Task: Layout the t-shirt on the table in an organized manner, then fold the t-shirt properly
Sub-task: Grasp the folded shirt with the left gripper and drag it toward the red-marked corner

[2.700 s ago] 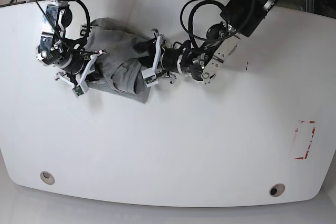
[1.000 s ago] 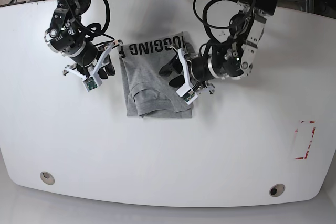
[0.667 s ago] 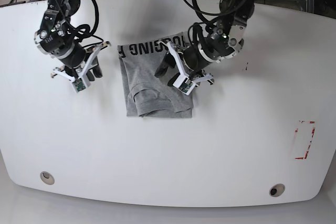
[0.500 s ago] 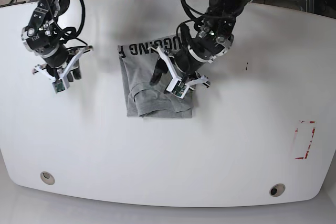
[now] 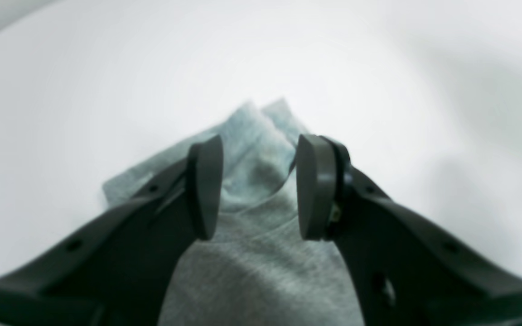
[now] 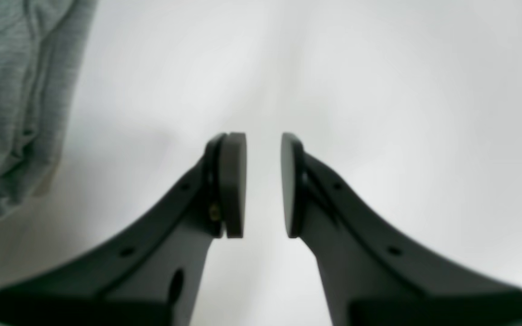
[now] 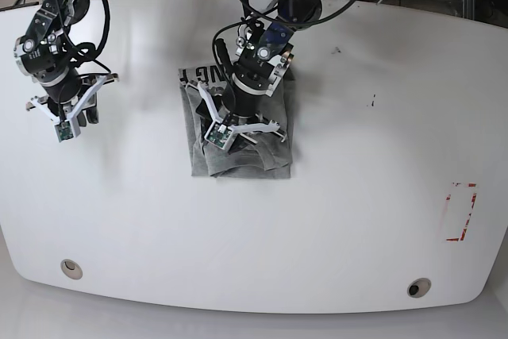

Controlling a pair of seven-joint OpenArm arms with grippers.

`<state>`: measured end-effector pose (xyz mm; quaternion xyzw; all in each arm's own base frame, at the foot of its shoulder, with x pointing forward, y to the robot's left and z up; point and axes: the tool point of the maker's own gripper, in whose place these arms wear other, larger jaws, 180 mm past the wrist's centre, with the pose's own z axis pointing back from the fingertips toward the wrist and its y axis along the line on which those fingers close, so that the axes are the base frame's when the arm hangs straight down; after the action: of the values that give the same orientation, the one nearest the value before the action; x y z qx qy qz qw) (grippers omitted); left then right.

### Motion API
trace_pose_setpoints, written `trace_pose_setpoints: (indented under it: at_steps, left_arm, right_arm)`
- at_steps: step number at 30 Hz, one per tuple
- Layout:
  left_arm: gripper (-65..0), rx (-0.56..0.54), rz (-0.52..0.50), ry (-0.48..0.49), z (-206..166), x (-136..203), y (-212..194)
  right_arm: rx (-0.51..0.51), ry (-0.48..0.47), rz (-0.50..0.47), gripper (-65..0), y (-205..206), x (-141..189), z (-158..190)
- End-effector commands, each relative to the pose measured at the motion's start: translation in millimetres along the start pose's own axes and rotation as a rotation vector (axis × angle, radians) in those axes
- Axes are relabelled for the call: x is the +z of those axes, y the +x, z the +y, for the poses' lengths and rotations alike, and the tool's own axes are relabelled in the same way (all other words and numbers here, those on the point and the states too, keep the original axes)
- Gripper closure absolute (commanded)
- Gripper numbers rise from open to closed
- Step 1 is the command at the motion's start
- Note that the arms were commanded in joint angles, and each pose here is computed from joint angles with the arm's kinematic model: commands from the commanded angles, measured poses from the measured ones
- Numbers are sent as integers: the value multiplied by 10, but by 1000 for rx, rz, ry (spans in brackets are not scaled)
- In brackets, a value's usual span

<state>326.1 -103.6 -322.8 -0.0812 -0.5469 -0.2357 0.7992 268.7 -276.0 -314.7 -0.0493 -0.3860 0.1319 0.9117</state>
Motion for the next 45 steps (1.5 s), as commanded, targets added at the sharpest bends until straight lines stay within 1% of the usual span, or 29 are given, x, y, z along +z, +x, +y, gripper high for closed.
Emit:
trace_pose_setpoints:
  at_steps: [1, 4, 5, 8, 10, 13, 14, 18, 22, 23, 26, 29, 33, 39, 45]
  left_arm:
    - [-250, -37, -13, -3, -44, -123, -24]
    - [-250, -73, 47, -11, -53, -249, -244]
    - [-250, -102, 78, -21, -77, -317, -349]
    - [-250, -145, 133, -44, -151, -381, -559]
    - [-250, -156, 159, -50, -167, -392, -662]
    - [-250, -156, 161, -55, -182, -385, -676]
    - [-250, -167, 166, -52, -136, -372, -715]
    - [-250, -228, 208, -37, 146, -248, -999]
    - [-250, -322, 237, -84, 373, -117, -1196]
    - [-250, -357, 246, -97, 492, -47, -1257]
    - [-250, -396, 285, -91, 777, 108, -1432]
    - [-250, -430, 301, -92, 1089, 213, -1529]
    - [-250, -468, 347, -108, 1502, 441, -1756]
    - [-250, -491, 414, -80, 2103, 732, -1936]
    - [-250, -508, 499, -86, 2558, 1028, -2102]
  right_arm:
    - [10, -9, -48, -125, 128, 41, -35]
    - [8, -8, -47, -125, 123, 37, -31]
    - [8, -8, -47, -125, 123, 37, -31]
    - [6, -5, -47, -125, 118, 36, -23]
    - [5, -7, -47, -125, 117, 38, -28]
    - [4, -6, -47, -125, 116, 37, -23]
    - [0, -3, -48, -125, 114, 33, -10]
    - [-11, 4, -51, -125, 107, 20, 29]
    - [-11, 3, -55, -125, 126, 19, 23]
    - [-12, 5, -54, -125, 120, 16, 34]
    - [-12, 6, -52, -125, 114, 17, 36]
    - [-12, 7, -54, -125, 121, 13, 43]
    - [-11, 9, -53, -125, 116, 12, 49]
    - [-13, 10, -51, -125, 109, 11, 55]
    - [-13, 9, -48, -125, 99, 13, 53]
